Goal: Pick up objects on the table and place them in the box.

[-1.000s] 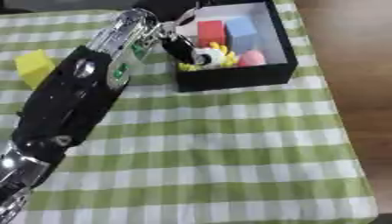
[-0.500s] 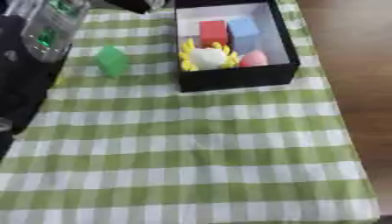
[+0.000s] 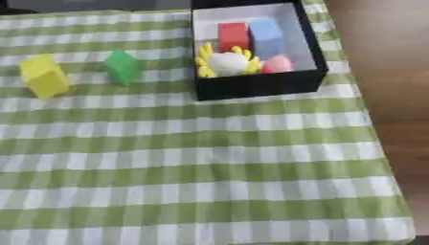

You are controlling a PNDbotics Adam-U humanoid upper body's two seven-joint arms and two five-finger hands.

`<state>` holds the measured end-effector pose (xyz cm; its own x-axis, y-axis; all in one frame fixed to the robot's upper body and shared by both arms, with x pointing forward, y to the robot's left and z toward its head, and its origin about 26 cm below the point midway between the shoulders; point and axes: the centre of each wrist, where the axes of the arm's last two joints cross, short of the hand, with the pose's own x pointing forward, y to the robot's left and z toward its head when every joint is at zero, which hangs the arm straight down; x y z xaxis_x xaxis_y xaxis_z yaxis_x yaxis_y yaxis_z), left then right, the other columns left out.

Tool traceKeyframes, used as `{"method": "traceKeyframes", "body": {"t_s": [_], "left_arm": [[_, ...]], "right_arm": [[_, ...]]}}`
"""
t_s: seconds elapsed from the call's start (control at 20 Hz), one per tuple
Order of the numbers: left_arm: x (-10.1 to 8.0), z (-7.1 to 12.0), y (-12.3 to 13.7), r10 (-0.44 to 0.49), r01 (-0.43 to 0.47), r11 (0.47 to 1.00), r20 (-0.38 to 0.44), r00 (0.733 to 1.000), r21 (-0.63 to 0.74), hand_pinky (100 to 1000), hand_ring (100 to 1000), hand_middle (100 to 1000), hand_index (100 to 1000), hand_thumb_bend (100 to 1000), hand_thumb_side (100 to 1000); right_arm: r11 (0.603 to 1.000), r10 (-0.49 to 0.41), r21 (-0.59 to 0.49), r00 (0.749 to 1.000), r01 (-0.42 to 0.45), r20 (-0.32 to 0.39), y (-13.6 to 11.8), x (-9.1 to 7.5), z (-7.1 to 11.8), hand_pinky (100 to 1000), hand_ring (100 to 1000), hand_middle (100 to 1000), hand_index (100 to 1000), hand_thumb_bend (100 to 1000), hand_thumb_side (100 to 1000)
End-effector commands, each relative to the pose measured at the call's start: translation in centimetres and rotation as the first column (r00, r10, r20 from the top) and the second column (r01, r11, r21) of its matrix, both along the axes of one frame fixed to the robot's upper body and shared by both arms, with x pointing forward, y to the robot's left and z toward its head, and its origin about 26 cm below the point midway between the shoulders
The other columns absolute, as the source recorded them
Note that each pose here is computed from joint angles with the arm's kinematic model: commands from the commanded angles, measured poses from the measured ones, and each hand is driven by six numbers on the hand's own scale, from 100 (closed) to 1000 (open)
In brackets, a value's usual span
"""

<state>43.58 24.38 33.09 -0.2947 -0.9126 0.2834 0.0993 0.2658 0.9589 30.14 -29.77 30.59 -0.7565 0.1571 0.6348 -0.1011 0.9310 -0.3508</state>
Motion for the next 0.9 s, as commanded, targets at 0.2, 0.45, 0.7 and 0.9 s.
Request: {"method": "traceKeyframes", "body": {"t_s": [0.2,0.45,0.7,0.9], "left_arm": [[0.8,0.0,4.7,0.130,-0.125,0.991,-0.083,0.988,0.054,850,867,855,884,437,354],[1.3,-0.8,6.0,0.157,-0.148,0.986,-0.139,0.978,0.072,853,869,856,885,440,360],[2.1,-3.6,7.2,0.177,-0.147,0.980,-0.250,0.952,0.133,895,911,874,885,552,346],[2.6,-4.7,8.4,0.177,-0.131,0.979,-0.330,0.927,0.156,919,932,881,886,619,431]], "right_arm": [[0.999,-0.024,-0.029,0.999,0.025,0.036,-0.4,-0.6,1.0,915,730,597,776,100,218],[0.999,-0.026,-0.028,0.999,0.027,0.032,-0.4,-0.6,1.0,915,730,597,776,100,220],[0.999,-0.026,-0.029,0.999,0.026,0.030,-0.4,-0.6,0.9,915,730,597,776,100,230],[0.999,-0.026,-0.028,0.999,0.027,0.028,-0.3,-0.6,0.9,916,729,596,776,100,236]]}}
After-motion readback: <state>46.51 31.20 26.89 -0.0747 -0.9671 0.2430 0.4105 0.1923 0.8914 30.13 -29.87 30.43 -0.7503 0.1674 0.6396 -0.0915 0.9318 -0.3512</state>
